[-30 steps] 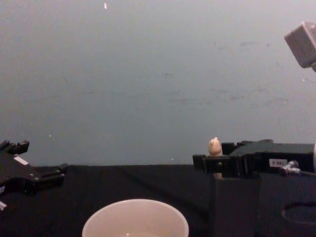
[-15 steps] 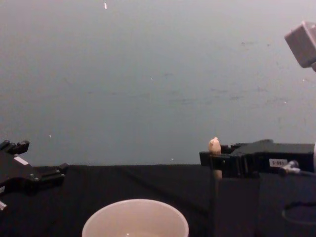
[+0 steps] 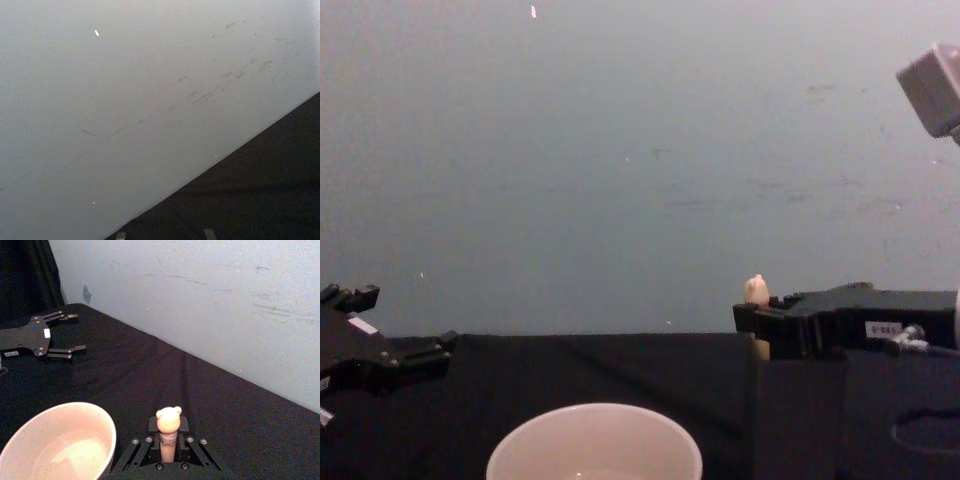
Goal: Pick up the stirring spoon with one hand, stir inside the cup, then place it back in its original position.
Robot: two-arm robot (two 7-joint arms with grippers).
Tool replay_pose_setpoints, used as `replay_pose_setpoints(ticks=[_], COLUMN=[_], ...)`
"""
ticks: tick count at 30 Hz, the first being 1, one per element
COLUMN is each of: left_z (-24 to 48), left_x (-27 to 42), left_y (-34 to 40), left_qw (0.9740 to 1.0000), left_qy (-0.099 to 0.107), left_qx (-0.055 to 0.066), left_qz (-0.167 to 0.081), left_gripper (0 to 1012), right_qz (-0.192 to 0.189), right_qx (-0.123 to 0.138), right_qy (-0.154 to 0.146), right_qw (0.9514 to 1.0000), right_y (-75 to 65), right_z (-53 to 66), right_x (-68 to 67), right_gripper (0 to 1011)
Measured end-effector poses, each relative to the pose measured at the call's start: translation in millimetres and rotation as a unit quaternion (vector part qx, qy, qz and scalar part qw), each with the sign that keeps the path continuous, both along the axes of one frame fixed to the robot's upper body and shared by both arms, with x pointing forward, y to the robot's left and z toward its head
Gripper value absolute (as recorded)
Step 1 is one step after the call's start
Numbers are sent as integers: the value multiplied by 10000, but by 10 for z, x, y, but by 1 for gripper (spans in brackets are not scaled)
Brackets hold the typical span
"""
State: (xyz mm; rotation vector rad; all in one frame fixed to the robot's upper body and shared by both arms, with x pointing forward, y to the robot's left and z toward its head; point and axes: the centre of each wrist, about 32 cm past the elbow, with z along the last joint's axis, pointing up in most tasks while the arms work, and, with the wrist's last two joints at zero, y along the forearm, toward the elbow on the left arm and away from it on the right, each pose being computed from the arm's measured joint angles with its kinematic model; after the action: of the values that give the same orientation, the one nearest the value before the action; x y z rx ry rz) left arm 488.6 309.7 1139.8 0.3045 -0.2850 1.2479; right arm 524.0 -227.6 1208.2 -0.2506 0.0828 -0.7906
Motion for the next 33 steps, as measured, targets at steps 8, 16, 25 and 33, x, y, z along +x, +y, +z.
replay_pose_setpoints(ticks=[8, 16, 25, 33], left_z=[0, 0, 0, 0], left_x=[0, 0, 0, 0], left_y=[0, 0, 0, 0], left_qw=[10000, 10000, 10000, 10000], left_qy=[0, 0, 0, 0], left_qx=[0, 0, 0, 0], left_qz=[0, 0, 0, 0], left_gripper=[1001, 1001, 1001, 1001], right_qz=[-2, -15, -53, -76], right_qx=[39, 284, 659, 977], right_qy=[-45, -354, -742, -1106], right_qw=[10000, 9990, 9950, 9890], right_y=[-14, -82, -169, -235], right_z=[10, 133, 358, 547], right_x=[-13, -95, -205, -300], right_gripper=[204, 204, 204, 204])
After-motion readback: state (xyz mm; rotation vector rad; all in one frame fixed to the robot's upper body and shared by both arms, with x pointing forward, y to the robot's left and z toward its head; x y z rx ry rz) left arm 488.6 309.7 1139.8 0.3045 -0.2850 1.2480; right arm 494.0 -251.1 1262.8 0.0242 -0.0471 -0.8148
